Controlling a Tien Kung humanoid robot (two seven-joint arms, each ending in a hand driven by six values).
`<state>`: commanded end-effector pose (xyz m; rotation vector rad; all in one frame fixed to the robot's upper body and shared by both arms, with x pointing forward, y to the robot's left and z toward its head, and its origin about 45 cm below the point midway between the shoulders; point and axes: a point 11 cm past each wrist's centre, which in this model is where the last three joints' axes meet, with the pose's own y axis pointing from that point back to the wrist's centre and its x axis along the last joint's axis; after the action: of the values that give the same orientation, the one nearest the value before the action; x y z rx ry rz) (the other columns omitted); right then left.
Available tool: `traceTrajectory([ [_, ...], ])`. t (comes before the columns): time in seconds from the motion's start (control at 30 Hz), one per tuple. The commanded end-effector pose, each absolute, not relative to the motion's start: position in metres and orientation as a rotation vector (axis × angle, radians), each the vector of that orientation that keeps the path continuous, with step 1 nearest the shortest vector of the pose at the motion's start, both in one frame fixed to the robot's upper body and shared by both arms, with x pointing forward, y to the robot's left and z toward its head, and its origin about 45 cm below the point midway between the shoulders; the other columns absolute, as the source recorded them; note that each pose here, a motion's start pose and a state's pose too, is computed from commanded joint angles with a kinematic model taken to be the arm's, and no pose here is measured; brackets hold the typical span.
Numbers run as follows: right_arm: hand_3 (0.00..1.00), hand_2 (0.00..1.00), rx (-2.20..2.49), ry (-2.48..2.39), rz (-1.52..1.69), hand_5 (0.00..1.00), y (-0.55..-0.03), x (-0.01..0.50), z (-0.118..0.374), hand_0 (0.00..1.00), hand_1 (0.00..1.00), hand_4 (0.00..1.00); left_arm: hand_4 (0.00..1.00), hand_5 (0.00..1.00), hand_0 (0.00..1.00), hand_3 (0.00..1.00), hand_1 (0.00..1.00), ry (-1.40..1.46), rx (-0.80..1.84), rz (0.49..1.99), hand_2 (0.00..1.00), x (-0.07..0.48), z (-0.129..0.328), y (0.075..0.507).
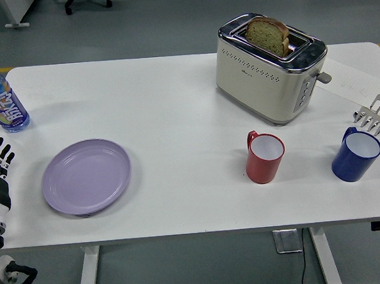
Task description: Push plate across desktop
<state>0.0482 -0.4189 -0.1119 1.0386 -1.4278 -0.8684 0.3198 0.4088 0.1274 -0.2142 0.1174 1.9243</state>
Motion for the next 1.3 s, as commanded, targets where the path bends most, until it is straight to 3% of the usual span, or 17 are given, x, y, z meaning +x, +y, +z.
traceTrajectory([
  [1.3,0.627,0.632,1.056,-1.431,-0.855,0.361,-0.417,0.057,-0.111,0.607,0.545,0.131,0.474,0.998,0.868,0.901,0.892,0.184,-0.251,1.824,0.932,0.329,0.108,0.349],
])
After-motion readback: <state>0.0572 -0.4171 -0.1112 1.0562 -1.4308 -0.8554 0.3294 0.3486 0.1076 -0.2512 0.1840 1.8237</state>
